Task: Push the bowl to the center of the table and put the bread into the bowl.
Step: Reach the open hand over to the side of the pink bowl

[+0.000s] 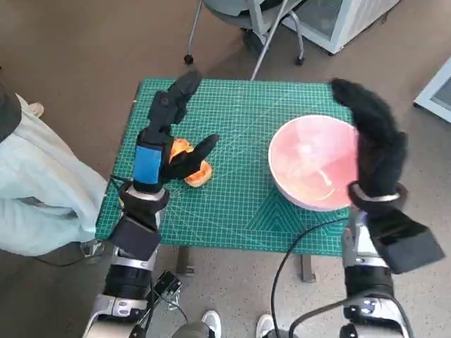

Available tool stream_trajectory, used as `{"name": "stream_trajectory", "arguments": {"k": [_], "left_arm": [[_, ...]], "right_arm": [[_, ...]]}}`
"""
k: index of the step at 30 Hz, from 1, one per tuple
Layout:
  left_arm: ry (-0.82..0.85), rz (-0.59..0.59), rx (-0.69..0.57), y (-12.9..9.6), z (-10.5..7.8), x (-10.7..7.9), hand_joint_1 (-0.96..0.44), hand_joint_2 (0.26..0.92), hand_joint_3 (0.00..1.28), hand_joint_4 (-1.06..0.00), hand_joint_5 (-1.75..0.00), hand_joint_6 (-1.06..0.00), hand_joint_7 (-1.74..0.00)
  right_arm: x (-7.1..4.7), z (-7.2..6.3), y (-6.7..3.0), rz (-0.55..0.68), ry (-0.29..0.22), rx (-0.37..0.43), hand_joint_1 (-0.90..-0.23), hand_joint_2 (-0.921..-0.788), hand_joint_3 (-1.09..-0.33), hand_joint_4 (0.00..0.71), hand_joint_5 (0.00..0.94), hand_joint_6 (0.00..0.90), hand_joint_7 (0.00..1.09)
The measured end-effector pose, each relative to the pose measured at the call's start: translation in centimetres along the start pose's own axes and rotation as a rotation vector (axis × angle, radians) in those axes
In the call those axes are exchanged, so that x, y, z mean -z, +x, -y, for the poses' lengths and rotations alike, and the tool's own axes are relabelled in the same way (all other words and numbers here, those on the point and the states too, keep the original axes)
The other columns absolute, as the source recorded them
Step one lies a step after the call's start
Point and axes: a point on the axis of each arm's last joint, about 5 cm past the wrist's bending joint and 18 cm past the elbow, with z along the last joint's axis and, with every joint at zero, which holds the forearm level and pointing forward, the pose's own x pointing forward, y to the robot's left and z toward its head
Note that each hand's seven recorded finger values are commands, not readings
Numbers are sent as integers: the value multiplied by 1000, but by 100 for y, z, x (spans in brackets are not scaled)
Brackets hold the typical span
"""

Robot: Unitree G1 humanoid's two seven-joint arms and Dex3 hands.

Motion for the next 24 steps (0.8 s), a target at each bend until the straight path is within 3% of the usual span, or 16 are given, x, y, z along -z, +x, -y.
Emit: {"name": "stream_trajectory", "arguments": {"k": [6, 14, 20, 24], "left_arm": [[15, -3, 1, -5, -44, 7, -355, 921, 240, -401, -4, -157, -523], [14, -19, 4, -24, -42, 32, -366, 921, 246, -401, -3, -157, -513], [8, -28, 4, -34, -39, 47, -370, 921, 244, -401, -3, -157, -508], [4, -25, 3, -34, -41, 45, -372, 921, 243, -402, -3, -159, -506]], "right_arm": [[95, 278, -103, -105, -115, 207, -496, -921, -864, 307, 0, -1, 744], [237, 476, -286, -340, -239, 364, -497, -921, -859, 301, 1, 15, 717], [340, 491, -463, -549, -251, 410, -511, -921, -862, 273, 3, 68, 550], [392, 452, -557, -649, -196, 427, -527, -921, -852, 256, 4, 95, 479]]}}
